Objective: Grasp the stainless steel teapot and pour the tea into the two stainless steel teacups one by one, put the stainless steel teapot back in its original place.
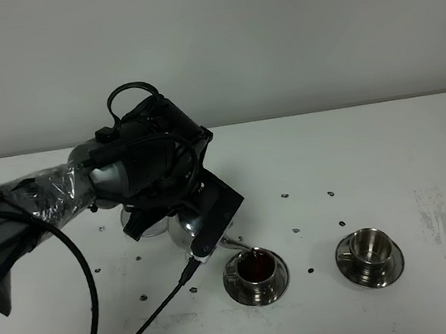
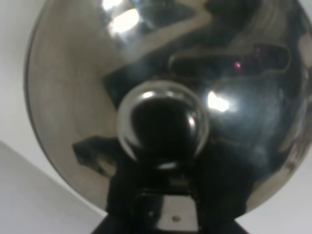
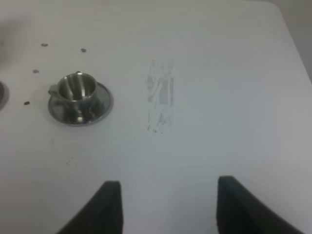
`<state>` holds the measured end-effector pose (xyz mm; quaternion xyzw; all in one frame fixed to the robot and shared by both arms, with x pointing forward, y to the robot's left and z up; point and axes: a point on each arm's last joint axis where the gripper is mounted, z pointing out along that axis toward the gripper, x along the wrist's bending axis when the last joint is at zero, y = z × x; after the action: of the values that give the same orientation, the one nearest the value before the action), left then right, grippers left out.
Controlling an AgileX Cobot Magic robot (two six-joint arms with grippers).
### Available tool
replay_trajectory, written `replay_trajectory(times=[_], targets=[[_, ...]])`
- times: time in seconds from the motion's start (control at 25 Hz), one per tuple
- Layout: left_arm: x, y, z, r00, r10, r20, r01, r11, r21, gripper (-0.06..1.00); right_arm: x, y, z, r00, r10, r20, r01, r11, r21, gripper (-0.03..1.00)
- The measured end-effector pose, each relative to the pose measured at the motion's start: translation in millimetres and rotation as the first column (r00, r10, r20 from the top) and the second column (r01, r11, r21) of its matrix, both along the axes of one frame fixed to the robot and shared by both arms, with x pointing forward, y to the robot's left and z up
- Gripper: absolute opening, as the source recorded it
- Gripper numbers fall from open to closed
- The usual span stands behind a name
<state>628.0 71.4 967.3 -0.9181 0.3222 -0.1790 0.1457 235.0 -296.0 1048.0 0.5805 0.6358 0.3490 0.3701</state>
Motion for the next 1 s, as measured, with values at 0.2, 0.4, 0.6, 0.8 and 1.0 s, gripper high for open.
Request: replay_trajectory(times=[0.2,0.4,0.6,0.8,1.0], targets=[[1,12,5,0.992,0.117,-0.037,-0.119,0.991,-0.061,0.25,0,0,0,1.000,0.000,0.000,0.000,1.000,0.000,0.45],[-1,27,27,0.958,0.263,-0.115,-0.283,0.933,-0.221,0.25,0,0,0,1.000,0.000,0.000,0.000,1.000,0.000,0.45],[-5,45,47,0.899,0.386,-0.207,-0.434,0.842,-0.319,0.25,0,0,0,1.000,0.000,0.000,0.000,1.000,0.000,0.45],[-21,63,48,0.869,0.430,-0.246,-0.495,0.773,-0.396,0.25,0,0,0,1.000,0.000,0.000,0.000,1.000,0.000,0.45],[-38,82,36,0.781,0.509,-0.362,-0.623,0.671,-0.402,0.25,0,0,0,1.000,0.000,0.000,0.000,1.000,0.000,0.45]])
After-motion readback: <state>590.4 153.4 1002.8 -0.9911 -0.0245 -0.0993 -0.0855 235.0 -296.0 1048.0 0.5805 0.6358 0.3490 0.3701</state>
